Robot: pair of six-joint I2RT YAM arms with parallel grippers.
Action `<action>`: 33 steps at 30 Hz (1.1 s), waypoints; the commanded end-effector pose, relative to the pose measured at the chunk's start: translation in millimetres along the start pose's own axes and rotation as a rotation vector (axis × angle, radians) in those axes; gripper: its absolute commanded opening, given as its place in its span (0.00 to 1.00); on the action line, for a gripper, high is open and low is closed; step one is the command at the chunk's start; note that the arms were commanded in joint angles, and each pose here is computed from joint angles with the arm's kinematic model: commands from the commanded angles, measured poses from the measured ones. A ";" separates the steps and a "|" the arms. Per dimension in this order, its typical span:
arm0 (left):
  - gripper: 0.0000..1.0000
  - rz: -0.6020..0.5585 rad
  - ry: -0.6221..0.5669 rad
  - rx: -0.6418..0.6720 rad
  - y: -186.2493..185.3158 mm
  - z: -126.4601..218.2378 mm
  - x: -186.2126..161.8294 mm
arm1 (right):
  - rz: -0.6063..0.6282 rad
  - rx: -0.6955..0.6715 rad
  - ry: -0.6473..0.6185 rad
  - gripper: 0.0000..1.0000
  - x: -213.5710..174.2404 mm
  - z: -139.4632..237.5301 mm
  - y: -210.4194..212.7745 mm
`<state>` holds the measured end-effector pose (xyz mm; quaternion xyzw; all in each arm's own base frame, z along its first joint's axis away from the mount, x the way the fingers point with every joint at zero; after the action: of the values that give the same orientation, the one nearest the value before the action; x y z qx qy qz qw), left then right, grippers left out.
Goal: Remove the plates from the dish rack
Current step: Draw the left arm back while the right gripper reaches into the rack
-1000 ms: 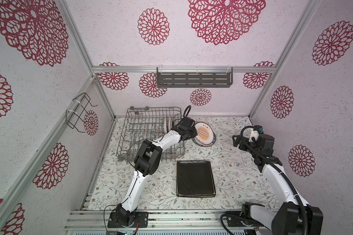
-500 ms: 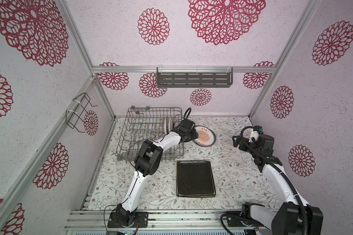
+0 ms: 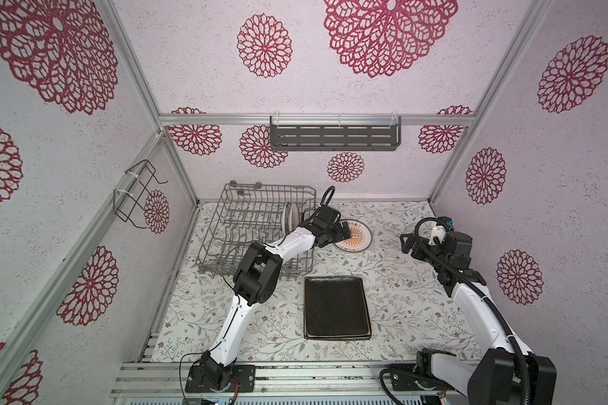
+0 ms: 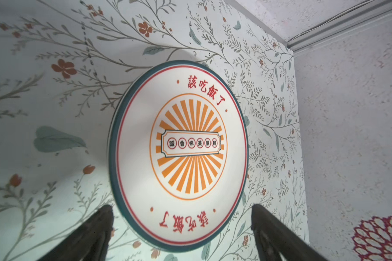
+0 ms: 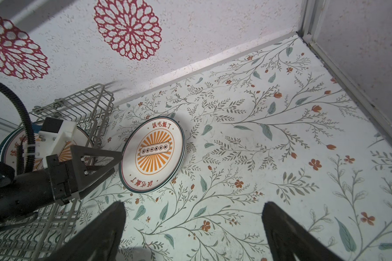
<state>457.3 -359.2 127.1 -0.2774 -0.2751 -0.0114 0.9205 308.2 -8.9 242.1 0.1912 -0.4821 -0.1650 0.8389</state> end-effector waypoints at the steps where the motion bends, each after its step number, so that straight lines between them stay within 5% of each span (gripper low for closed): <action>1: 0.97 -0.040 -0.029 0.009 -8.5 15.7 14.0 | -0.015 0.019 -0.022 0.97 4.0 1.6 2.0; 10: 0.97 -0.153 -0.145 -0.049 -44.9 89.7 49.0 | 0.041 0.171 0.013 0.93 3.8 -4.0 29.5; 17: 0.97 -0.339 -0.403 -0.111 -80.6 223.2 84.5 | 0.314 0.337 -0.075 0.92 -2.5 0.2 116.2; 24: 0.97 -0.291 -0.517 0.096 -0.6 313.6 93.8 | 0.492 0.616 -0.157 0.92 -36.1 4.1 215.6; 33: 0.98 -0.246 -0.455 0.385 90.5 362.5 59.3 | 0.541 0.691 -0.135 0.86 -94.4 -41.5 292.3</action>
<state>359.7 -104.0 368.4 -0.0971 -0.5187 0.0041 0.8494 313.9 285.1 273.3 0.3205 -0.5437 0.2345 0.7394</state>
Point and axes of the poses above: each gripper's point midway between its finger pads, its own z axis back along the fingers, its own y axis along the line the jaws close on, x = y × z, the point moved 7 cm from there along z, back along the fingers, and after that the axes turned 8 degrees about -z, right-handed, at the moved point
